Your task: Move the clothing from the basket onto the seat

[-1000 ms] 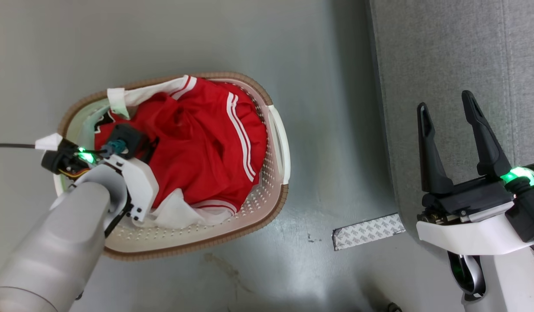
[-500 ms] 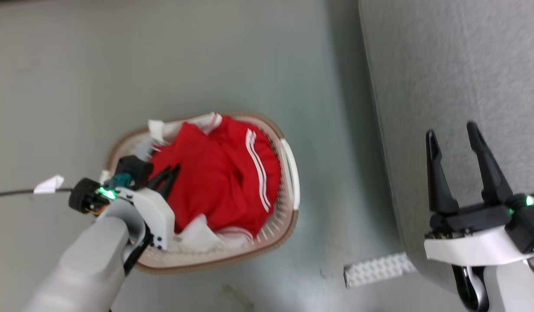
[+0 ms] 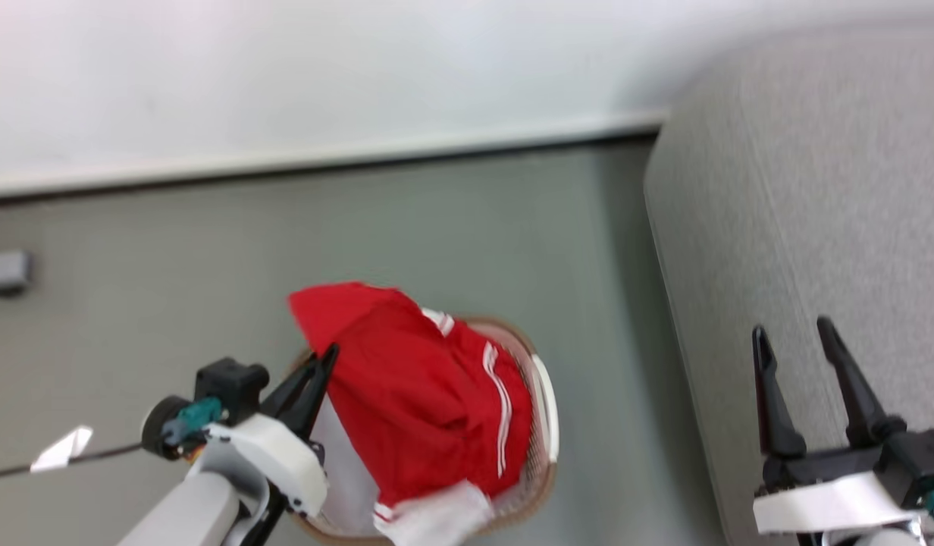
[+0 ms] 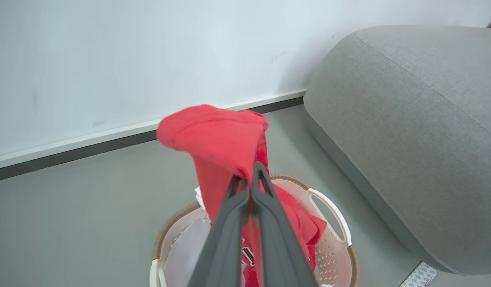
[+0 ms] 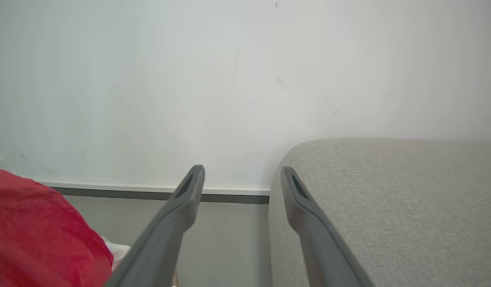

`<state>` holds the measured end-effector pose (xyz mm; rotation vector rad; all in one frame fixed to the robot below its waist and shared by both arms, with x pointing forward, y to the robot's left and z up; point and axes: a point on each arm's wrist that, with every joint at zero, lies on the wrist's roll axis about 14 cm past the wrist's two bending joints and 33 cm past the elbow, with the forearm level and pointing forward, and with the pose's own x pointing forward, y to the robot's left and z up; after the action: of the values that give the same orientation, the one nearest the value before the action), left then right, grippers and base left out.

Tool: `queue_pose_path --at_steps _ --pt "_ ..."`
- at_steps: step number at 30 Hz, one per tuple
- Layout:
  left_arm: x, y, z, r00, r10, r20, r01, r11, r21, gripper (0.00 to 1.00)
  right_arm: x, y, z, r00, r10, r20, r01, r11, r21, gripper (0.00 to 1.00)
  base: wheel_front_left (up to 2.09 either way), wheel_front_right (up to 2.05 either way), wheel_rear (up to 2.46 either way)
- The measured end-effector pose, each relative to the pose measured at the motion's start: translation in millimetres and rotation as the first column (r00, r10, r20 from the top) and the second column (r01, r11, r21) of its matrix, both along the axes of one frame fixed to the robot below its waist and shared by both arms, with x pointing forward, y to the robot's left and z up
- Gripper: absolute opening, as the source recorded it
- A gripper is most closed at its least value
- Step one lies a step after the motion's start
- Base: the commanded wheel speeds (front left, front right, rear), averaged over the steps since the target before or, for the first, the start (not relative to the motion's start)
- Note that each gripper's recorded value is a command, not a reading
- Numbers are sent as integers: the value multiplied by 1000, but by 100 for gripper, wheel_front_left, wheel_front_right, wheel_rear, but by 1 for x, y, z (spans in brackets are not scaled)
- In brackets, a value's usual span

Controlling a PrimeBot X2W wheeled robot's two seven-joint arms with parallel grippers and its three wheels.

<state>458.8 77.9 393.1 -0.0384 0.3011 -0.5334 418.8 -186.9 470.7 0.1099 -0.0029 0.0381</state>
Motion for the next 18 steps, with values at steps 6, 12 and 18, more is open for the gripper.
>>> queue_pose_path --at_steps 6,12,18 --pt "-13 18 65 985 79 153 -72 996 -48 0 -16 8 22 998 21 53 -21 1000 4 100 0 0 0" --pt "-24 39 120 946 167 278 -147 985 -94 0 -28 15 39 994 40 98 -40 999 2 100 0 0 0" --pt "-39 52 161 908 210 363 -180 977 -117 0 -42 19 46 992 52 114 -51 999 -13 100 0 0 0"
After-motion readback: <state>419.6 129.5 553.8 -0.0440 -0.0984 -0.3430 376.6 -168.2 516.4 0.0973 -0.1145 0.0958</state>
